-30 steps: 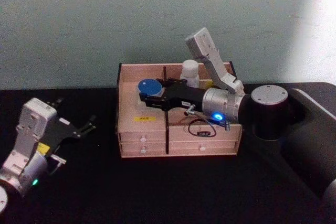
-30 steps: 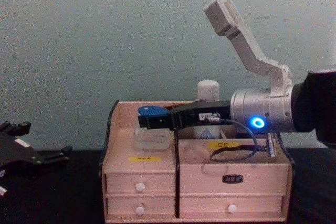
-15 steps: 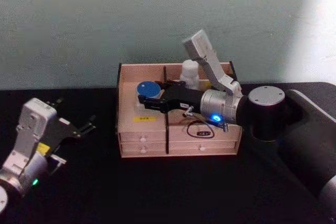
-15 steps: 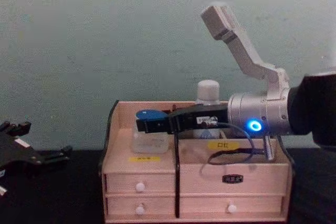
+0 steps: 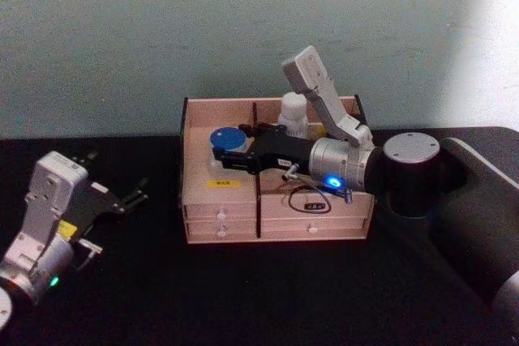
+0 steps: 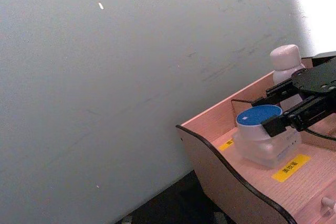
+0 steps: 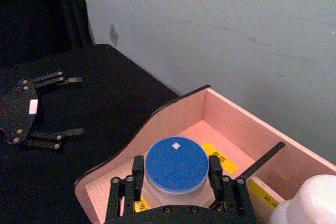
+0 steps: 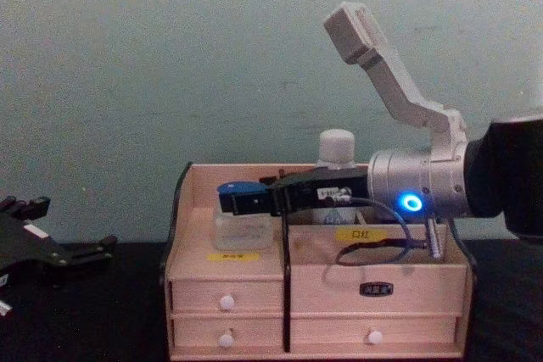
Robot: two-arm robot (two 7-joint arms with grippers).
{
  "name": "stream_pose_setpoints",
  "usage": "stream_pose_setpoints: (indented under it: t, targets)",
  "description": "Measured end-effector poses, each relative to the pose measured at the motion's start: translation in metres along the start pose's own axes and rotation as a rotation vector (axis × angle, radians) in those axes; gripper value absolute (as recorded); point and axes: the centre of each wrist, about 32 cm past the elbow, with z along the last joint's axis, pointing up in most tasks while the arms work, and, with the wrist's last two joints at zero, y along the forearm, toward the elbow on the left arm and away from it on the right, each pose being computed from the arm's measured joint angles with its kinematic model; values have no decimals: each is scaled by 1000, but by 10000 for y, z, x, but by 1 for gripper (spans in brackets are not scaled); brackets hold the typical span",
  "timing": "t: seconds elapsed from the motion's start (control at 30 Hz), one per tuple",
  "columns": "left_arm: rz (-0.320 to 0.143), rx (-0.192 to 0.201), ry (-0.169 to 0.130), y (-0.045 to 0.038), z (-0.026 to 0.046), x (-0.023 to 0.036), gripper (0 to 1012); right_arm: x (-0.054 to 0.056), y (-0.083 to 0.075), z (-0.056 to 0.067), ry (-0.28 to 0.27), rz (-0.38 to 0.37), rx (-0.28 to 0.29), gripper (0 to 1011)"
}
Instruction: Pick up the facial cleanser and watermelon frost from the table and place them into the tiered storage box.
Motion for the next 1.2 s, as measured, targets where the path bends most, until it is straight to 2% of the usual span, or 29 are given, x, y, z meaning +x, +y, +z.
stream_pose_setpoints:
  t: [0.03,0.13,0.3,0.73,1.0,1.2]
  targets:
    - [0,0,0,0,0,0,1001,0,0,0,0,0,0,803]
    - [0,0,0,0,0,0,1002,0,0,-1,1,0,0,852]
    - [0,0,0,0,0,0,1001,-1,-1,-3,1,1,1,998]
    - [0,0,0,0,0,0,1002,-1,-14,-3,9,3,10,1002]
    - [0,0,0,0,0,0,1001,-31,-109,85,4,5,71,1002]
    - [0,0,0,0,0,0,1001,-59,-273,173,-11,-24,136,1002]
